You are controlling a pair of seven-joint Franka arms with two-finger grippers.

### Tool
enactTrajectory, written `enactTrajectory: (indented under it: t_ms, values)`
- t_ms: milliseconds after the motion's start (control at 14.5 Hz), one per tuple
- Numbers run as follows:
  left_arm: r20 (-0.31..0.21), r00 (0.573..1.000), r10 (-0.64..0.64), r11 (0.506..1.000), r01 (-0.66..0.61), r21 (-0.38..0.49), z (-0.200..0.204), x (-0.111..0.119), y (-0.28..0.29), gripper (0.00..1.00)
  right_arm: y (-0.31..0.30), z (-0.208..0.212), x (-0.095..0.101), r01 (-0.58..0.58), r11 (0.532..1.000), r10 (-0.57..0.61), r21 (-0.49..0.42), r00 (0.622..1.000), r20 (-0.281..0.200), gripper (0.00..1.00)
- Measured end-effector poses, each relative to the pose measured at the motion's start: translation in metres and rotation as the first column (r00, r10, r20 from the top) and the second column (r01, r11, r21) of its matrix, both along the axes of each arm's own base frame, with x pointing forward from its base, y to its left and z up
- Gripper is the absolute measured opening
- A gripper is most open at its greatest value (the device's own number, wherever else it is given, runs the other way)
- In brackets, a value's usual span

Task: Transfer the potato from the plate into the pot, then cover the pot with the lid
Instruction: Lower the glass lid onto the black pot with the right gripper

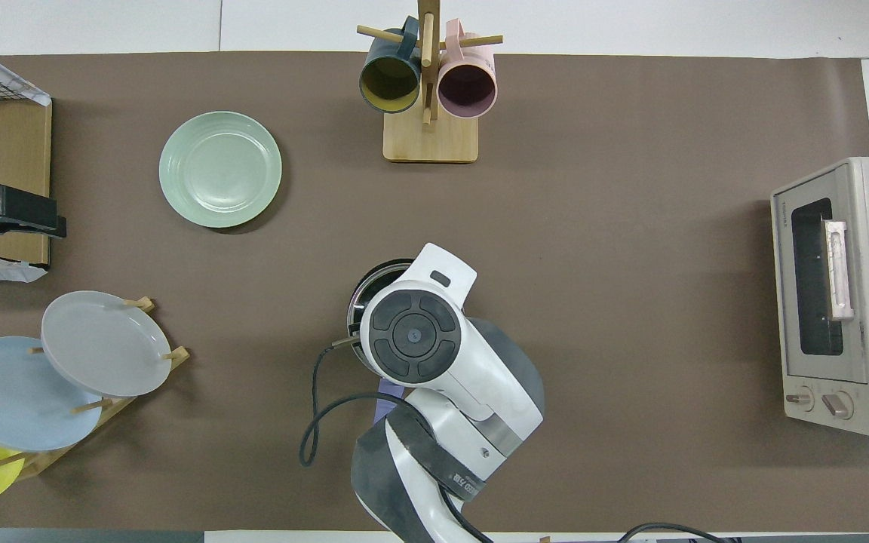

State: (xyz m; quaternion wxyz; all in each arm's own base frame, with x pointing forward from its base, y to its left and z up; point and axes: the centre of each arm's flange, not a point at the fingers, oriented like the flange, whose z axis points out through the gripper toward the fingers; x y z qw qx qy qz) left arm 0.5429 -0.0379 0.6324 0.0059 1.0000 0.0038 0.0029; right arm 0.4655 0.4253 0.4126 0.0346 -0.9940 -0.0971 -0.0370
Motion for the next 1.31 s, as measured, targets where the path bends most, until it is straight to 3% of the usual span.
enactTrajectory:
  t_ms: [550, 1307]
  values:
    - [0.004, 1.000, -0.017, 1.000, 0.017, 0.004, 0.010, -0.011, -0.008, 1.00, 0.006, -0.009, 0.001, -0.031, 0.999, 0.031, -0.027, 0.999, 0.029, 0.66]
    - [-0.008, 1.000, -0.002, 1.000, 0.002, 0.004, 0.004, -0.008, 0.001, 1.00, 0.008, -0.010, 0.003, -0.023, 0.999, 0.025, -0.036, 0.998, 0.054, 0.66]
